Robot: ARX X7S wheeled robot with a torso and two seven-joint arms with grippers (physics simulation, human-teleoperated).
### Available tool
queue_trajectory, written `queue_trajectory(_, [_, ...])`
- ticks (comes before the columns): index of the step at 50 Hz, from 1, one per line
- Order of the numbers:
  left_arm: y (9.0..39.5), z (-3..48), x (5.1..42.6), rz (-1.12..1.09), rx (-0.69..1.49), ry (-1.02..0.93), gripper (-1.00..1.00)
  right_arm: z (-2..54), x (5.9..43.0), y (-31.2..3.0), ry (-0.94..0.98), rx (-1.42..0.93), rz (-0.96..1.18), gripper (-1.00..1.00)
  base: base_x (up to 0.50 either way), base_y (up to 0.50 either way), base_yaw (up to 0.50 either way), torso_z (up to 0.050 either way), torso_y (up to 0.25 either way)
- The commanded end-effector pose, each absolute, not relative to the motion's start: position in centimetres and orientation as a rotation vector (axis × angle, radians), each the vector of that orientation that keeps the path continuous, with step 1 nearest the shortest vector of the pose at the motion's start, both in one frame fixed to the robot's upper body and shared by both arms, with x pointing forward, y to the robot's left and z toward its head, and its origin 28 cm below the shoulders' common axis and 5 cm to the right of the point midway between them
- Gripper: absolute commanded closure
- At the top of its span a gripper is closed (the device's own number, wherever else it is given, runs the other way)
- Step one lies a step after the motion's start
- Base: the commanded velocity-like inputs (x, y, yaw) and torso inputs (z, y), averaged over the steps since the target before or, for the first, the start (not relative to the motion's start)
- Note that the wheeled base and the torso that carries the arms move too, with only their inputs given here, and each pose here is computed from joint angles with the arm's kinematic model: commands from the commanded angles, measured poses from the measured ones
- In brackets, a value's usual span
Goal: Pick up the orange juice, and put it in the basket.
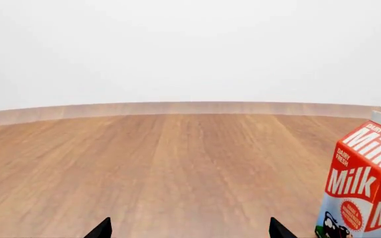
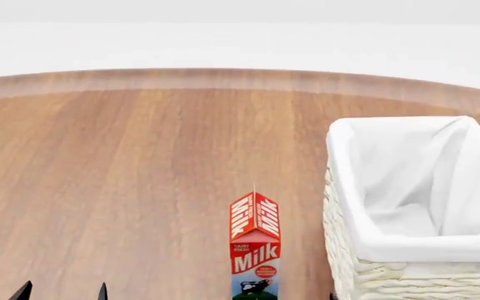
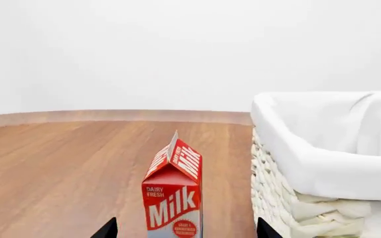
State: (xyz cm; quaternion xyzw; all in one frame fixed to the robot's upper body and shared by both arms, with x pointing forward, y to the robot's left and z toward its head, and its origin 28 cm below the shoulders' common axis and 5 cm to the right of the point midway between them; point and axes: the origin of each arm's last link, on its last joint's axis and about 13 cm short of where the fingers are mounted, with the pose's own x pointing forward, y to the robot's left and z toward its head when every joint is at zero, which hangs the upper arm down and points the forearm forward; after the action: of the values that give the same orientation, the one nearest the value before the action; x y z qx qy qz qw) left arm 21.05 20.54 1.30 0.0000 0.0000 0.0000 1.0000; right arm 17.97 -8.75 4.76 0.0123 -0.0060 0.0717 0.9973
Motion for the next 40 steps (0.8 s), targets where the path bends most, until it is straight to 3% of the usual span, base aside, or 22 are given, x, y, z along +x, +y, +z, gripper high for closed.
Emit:
queue_trajectory(1, [20.5, 1.3, 21.1, 0.000, 0.000, 0.000, -1.00, 4.3, 16.1, -8.3, 0.003, 0.022, 0.195, -1.00, 0.00, 0.00, 0.00, 0.000, 0.000])
queue_trajectory(5, [20.5, 1.3, 21.1, 0.000, 0.000, 0.000, -1.00, 4.1, 15.9, -8.1, 0.008, 0.020, 0.203, -1.00, 0.00, 0.00, 0.00, 0.000, 0.000])
queue_trajectory(6, [20.5, 1.3, 21.1, 0.000, 0.000, 0.000, -1.00, 1.6, 15.0, -6.3, 0.076, -0.022, 0.298, -1.00, 0.00, 0.00, 0.00, 0.000, 0.000])
queue_trajectory(40, [20.5, 1.3, 21.1, 0.000, 0.000, 0.000, -1.00, 0.9, 15.2, -5.6, 0.088, -0.011, 0.317, -1.00, 0.00, 0.00, 0.00, 0.000, 0.000])
